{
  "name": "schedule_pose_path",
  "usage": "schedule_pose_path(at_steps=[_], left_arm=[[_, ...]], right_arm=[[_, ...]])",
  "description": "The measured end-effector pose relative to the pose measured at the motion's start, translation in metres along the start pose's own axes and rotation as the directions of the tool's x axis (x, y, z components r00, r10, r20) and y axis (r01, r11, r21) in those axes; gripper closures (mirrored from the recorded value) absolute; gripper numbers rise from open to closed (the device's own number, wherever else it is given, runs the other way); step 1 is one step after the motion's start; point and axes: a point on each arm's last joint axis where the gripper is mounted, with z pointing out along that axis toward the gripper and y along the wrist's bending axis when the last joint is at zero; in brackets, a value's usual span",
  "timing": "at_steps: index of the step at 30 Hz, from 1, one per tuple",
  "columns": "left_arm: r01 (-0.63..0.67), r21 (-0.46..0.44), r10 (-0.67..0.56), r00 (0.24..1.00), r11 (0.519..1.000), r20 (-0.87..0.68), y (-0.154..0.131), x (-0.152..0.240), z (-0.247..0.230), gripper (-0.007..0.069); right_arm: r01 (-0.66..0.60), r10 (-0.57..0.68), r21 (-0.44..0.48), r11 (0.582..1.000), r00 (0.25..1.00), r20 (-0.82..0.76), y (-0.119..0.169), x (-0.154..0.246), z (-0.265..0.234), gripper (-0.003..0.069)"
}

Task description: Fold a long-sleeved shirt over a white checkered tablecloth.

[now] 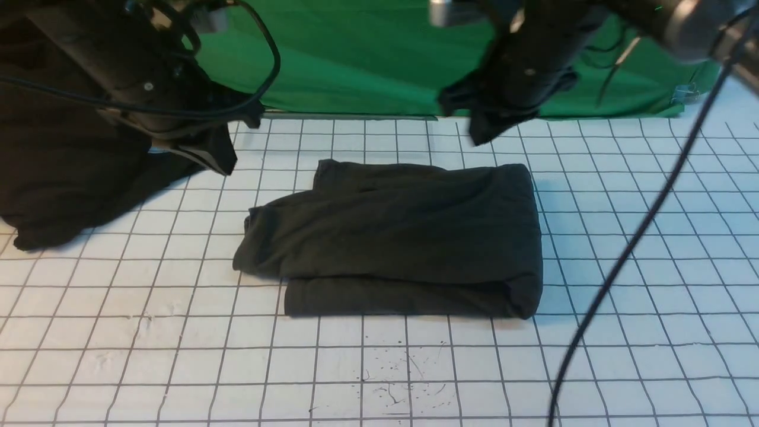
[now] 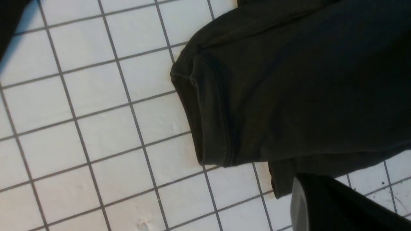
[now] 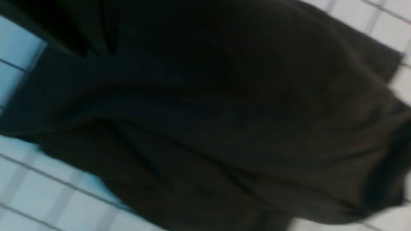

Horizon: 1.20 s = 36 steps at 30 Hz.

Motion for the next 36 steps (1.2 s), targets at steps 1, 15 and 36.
schedule_pose_path(at_steps=[1,15,36], left_arm=[[0.005,-0.001,-0.005,1.0,1.0,0.002,0.002,-0.003,0.01,0.0629],[0.038,-0.031,-0.036,0.997,0.999,0.064,0.02,-0.019,0.103,0.0376],[0.043,0.004,-0.043,0.998,0.999,0.051,0.022,-0.017,0.134,0.0597]], right_arm=[[-0.012,0.012,0.019,1.0,1.0,-0.01,-0.009,0.003,-0.003,0.0646],[0.059,-0.057,0.021,0.998,0.993,-0.101,-0.018,0.024,0.001,0.0664],[0.066,-0.065,0.022,0.998,0.995,-0.071,-0.018,0.021,0.002,0.0661]])
